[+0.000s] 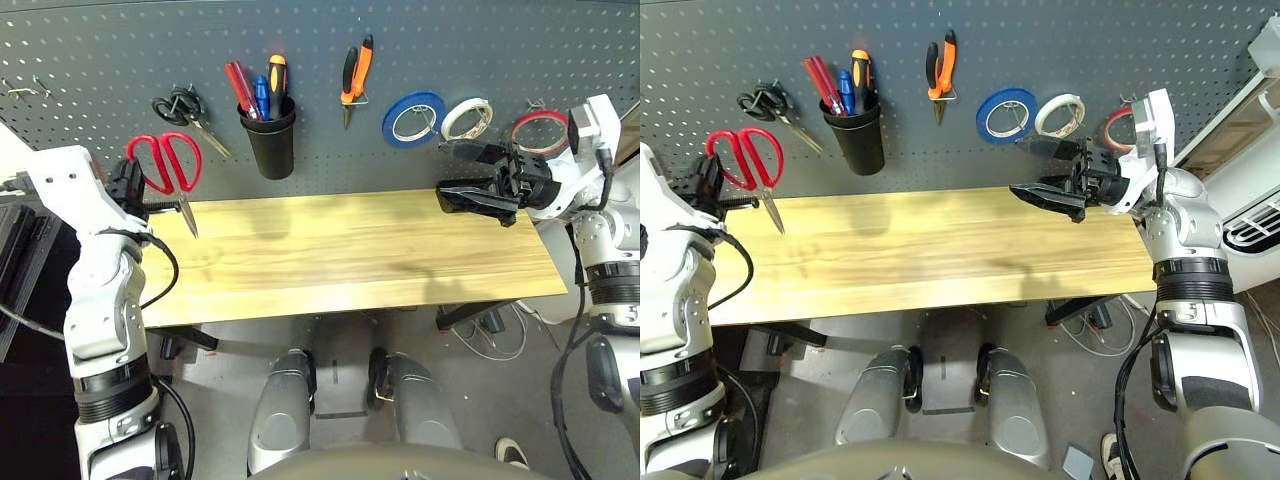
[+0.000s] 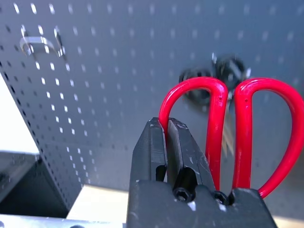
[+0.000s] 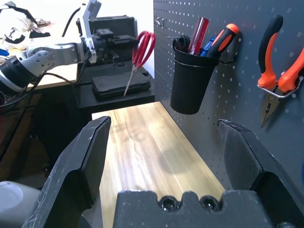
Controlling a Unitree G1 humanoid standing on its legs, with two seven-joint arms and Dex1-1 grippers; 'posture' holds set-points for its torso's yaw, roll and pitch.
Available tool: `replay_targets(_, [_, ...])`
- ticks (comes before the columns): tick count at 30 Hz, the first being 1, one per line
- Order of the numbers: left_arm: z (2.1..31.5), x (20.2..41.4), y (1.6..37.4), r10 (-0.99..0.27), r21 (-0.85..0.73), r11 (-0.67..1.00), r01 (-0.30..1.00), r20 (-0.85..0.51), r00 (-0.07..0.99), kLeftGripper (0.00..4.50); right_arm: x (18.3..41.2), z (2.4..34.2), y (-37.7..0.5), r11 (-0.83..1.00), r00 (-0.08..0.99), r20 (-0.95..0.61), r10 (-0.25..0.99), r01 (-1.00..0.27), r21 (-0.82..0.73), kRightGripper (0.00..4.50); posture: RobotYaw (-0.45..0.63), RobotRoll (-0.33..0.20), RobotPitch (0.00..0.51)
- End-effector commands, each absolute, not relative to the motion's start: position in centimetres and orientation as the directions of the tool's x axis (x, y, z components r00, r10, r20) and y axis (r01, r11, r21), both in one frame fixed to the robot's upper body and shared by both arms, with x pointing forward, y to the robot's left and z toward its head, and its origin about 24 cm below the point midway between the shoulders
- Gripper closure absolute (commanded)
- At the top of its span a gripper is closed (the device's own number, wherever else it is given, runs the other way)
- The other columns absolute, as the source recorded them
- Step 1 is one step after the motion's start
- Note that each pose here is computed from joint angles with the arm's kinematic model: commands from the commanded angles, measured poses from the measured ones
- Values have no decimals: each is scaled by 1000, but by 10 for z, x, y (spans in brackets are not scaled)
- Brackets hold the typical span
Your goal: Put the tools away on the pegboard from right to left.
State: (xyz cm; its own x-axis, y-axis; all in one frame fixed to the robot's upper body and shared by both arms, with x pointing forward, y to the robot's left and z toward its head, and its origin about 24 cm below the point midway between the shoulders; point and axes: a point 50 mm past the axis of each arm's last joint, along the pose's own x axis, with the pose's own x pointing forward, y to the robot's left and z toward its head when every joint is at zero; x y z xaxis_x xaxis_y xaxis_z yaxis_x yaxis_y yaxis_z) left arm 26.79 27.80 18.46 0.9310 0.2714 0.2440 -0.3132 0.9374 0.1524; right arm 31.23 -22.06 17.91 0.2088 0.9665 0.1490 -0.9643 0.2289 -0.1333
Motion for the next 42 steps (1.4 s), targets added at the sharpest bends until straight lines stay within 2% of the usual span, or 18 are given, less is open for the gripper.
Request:
replay_targets(1, [191,270,280,282,152,930,-335,291,914,4480,313,179,-223,236,215,158,964,-963,-131,0,43,0,92])
replay_targets(6, [193,275,278,280,150,931,-332,290,915,4480,314,179,-221,233,212,158,965,-964,-130,0,45,0,93])
replay_targets(23, [183,330,281,387,134,899,-418,206,899,4480,313,176,-213,224,203,164,965,-966,-128,0,18,0,96])
replay_targets(27, [174,336,278,372,149,906,-395,160,914,3203,313,176,-214,231,209,162,964,-964,-130,0,11,0,96])
replay_targets(35, [149,328,272,301,222,928,-300,32,953,30,314,169,-212,246,227,150,962,-961,-124,0,21,0,94])
replay_targets(42, [135,306,276,262,271,931,-244,-34,964,30,323,156,-214,383,367,125,922,-912,-145,0,37,0,91])
